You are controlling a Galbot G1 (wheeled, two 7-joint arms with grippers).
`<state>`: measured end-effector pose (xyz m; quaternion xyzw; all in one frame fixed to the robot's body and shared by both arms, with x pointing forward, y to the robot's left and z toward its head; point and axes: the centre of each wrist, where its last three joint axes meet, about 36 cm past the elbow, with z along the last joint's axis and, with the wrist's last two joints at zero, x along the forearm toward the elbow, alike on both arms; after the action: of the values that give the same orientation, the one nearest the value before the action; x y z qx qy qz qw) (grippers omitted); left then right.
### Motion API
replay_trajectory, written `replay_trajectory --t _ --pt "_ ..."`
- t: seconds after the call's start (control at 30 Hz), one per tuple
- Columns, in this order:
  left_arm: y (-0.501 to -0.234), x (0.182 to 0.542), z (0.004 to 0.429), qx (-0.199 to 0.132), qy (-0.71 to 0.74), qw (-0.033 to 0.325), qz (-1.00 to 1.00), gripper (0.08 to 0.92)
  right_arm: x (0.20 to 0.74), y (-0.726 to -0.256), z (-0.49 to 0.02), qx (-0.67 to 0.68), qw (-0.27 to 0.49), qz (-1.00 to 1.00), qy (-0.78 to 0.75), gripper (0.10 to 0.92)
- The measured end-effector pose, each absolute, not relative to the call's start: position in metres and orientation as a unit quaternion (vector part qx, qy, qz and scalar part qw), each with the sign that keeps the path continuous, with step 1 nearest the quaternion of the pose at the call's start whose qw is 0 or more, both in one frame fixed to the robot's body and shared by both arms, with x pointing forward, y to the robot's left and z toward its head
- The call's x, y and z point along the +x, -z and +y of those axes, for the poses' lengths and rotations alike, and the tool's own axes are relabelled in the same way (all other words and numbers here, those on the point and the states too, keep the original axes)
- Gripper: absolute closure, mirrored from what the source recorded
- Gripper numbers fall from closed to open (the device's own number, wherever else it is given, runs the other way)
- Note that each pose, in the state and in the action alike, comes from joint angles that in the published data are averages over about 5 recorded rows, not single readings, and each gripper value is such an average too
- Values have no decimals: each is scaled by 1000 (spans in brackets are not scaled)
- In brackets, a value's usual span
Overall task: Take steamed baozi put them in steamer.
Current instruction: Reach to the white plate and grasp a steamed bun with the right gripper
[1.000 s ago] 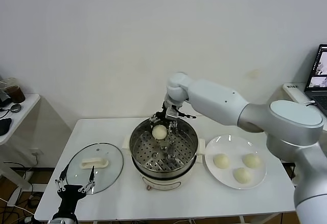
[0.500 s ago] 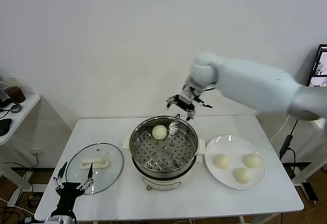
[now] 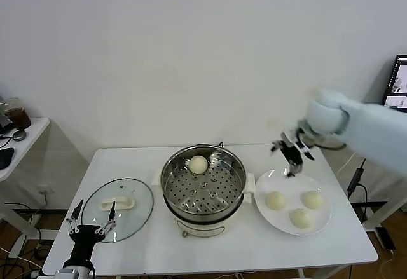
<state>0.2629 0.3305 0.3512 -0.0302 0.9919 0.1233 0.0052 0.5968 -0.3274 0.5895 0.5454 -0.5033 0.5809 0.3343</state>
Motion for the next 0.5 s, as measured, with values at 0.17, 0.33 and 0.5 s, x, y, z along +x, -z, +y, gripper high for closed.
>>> replay_trajectory --t 0.17,0.33,0.5 --pt "-352 261 332 -33 -125 5 992 177 590 -554 -341 537 350 -512 -572 200" --pt "-353 259 333 -37 -127 5 991 177 591 -524 -344 531 357 -511 -574 200" --pt "-353 256 335 -40 -129 4 991 177 597 -502 -336 529 354 -509 -580 200"
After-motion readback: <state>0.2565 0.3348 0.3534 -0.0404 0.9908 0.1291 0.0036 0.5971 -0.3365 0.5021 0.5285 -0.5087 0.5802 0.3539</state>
